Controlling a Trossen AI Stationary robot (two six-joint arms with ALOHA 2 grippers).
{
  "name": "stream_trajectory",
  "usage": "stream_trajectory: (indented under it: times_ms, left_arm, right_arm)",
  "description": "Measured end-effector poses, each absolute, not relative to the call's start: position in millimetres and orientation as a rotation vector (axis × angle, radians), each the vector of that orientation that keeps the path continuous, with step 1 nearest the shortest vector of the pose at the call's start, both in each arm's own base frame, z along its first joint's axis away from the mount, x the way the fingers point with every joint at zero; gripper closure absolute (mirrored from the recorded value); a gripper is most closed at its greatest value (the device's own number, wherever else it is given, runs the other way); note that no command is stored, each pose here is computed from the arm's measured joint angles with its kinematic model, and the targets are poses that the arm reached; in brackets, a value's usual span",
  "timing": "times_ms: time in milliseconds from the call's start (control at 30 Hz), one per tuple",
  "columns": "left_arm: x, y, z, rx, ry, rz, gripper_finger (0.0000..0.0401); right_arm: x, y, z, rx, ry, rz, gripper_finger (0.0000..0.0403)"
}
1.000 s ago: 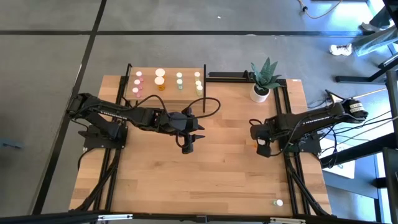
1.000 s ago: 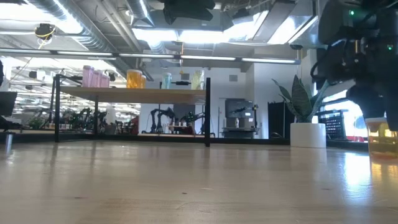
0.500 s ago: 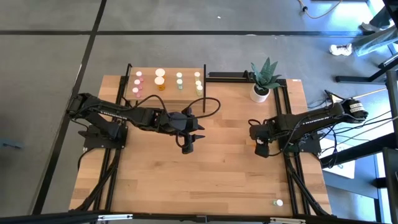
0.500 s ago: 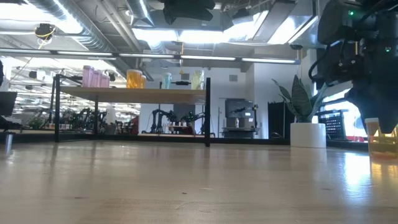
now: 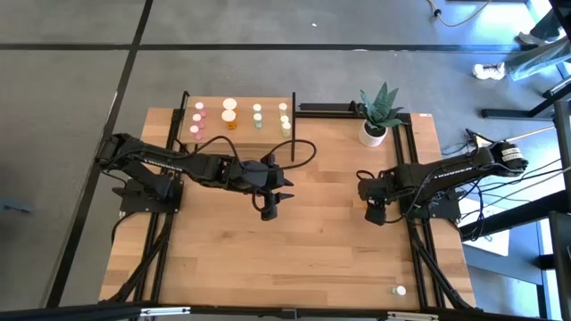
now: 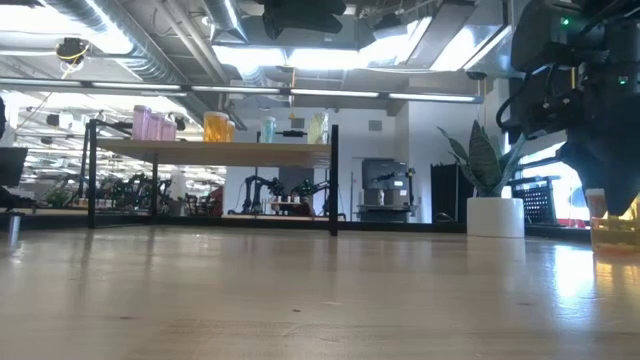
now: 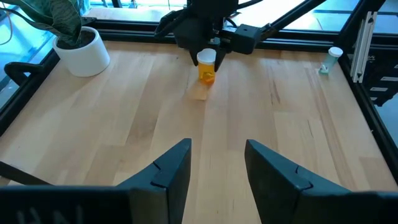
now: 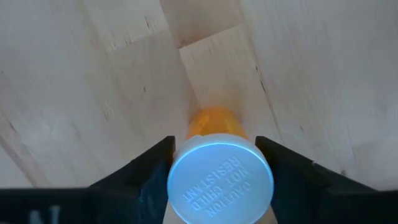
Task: Pick and place medicine bottles onto shelf by color
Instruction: Put the orange pill bottle on the shelf aligned with the other orange pill bottles
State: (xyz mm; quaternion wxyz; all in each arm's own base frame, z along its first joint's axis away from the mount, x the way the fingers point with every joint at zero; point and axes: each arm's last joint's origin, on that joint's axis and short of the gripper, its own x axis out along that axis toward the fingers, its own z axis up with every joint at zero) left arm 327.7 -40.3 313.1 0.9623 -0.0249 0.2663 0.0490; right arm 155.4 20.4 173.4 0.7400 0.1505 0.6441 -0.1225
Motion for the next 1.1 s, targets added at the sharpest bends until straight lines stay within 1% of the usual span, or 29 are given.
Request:
stream_trajectory:
  times_ms: [100, 267, 367, 467, 567, 733, 933, 1100]
  left_arm:
    - [327.7, -40.3, 313.1, -0.05, 0.539, 0.099, 0.0257]
    - [327.7, -40.3, 313.1, -0.05, 0.539, 0.099, 0.0257]
    - [327.7, -40.3, 313.1, -0.05, 0.539, 0.099, 0.0257]
    - [327.7, -40.3, 313.1, -0.05, 0.539, 0.099, 0.0257]
    - [327.7, -40.3, 313.1, -0.05, 0.539, 0.099, 0.0257]
    - [327.7, -40.3, 313.1, -0.05, 0.539, 0.099, 0.0257]
    - [327.6, -40.3, 313.2, -0.049, 0.539, 0.098, 0.0257]
    - [327.6, -40.3, 313.1, -0.05, 0.54, 0.099, 0.0257]
  right_arm:
    - [155.6, 20.4, 173.5, 0.33, 1.412, -0.269, 0.0183]
    - [163.5, 21.5, 186.8, 0.34, 1.365, -0.251, 0.02]
    - [172.1, 22.8, 200.9, 0.352, 1.319, -0.232, 0.02]
    - [184.4, 24.8, 213.6, 0.345, 1.301, -0.195, 0.0191]
    - [202.2, 27.3, 223.6, 0.3, 1.321, -0.162, 0.0189]
    - [242.4, 32.6, 232.6, 0.16, 1.368, -0.064, 0.0198]
    - [294.1, 36.7, 238.4, 0.012, 1.358, 0.055, 0.0186]
    - [330.5, 31.8, 238.0, -0.061, 1.344, 0.105, 0.0196]
